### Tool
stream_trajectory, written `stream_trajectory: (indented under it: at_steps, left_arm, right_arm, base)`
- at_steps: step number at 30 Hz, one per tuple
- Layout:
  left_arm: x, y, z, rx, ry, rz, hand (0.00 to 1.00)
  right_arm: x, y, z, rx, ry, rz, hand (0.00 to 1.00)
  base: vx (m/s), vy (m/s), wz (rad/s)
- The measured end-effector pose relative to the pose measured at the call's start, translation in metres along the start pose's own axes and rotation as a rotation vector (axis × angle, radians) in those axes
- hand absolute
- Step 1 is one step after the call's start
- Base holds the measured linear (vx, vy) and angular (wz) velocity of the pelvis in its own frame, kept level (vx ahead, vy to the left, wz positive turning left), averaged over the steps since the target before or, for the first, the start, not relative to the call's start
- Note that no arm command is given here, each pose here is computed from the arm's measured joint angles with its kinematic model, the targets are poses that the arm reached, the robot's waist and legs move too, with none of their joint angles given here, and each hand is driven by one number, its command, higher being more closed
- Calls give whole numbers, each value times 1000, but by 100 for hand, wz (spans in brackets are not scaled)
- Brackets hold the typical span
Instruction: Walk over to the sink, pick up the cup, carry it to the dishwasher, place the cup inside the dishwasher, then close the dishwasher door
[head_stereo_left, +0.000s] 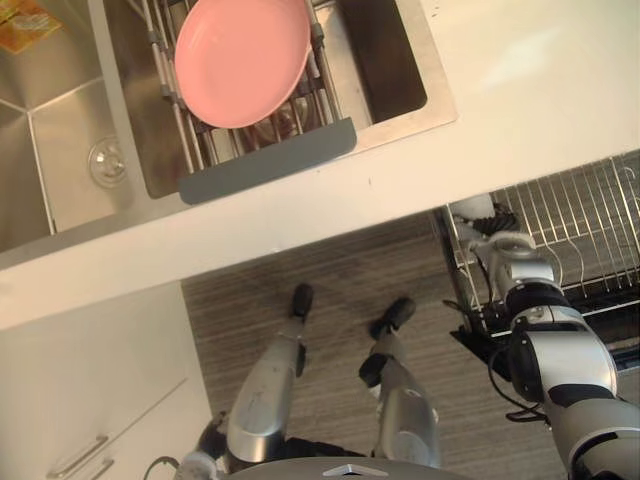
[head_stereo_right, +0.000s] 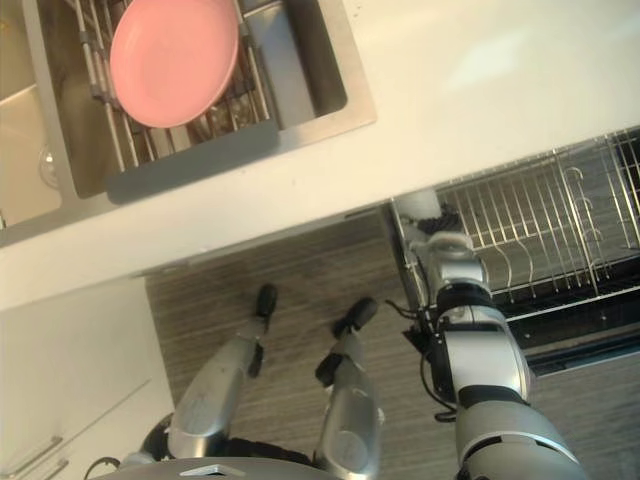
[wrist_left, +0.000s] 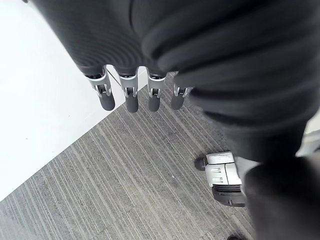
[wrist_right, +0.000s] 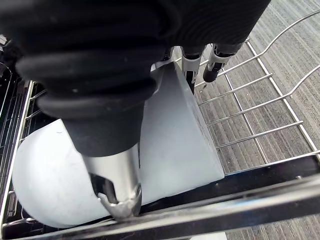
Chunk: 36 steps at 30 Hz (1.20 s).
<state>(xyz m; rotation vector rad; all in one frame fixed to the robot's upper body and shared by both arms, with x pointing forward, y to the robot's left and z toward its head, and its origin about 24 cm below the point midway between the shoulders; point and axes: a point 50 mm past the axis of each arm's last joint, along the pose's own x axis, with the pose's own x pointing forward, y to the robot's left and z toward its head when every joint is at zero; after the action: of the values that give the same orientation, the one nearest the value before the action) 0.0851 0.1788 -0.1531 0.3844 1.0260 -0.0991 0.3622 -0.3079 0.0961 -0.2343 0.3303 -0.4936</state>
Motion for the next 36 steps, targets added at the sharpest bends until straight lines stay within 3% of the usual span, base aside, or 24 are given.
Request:
stream_trajectory:
  at_steps: [5,8,12,17,20,28,36]
  left_arm:
    - [0,1,0,14,-4,4,0]
    - [-2,2,-4,8,2,11,0]
    - [-11,5,-30,-33,75,31,0]
    - [-30,-5,-70,-115,232,-13,0]
    - [-36,-8,-87,-130,333,-50,0]
    - [-31,7,-90,-205,421,-15,0]
    - [-34,-1,-97,-376,497,16,0]
  right_arm:
    - [-4,6,-4,56,-29,-50,0]
    - [-20,22,-13,198,-114,-26,0]
    - [-64,53,-72,465,-53,31,0]
    - [-125,44,-144,526,51,21,0]
    - [-147,34,-154,498,38,0,0]
    - [-162,24,-87,624,-311,98,0]
    - [-173,51,-34,892,-530,485,0]
  base:
    - [40,-28,-7]
    - [94,-23,-19]
    - [118,-6,-33]
    - [138,13,-48]
    - [115,35,-53]
    - [14,12,-34]
    - [-4,-2,6]
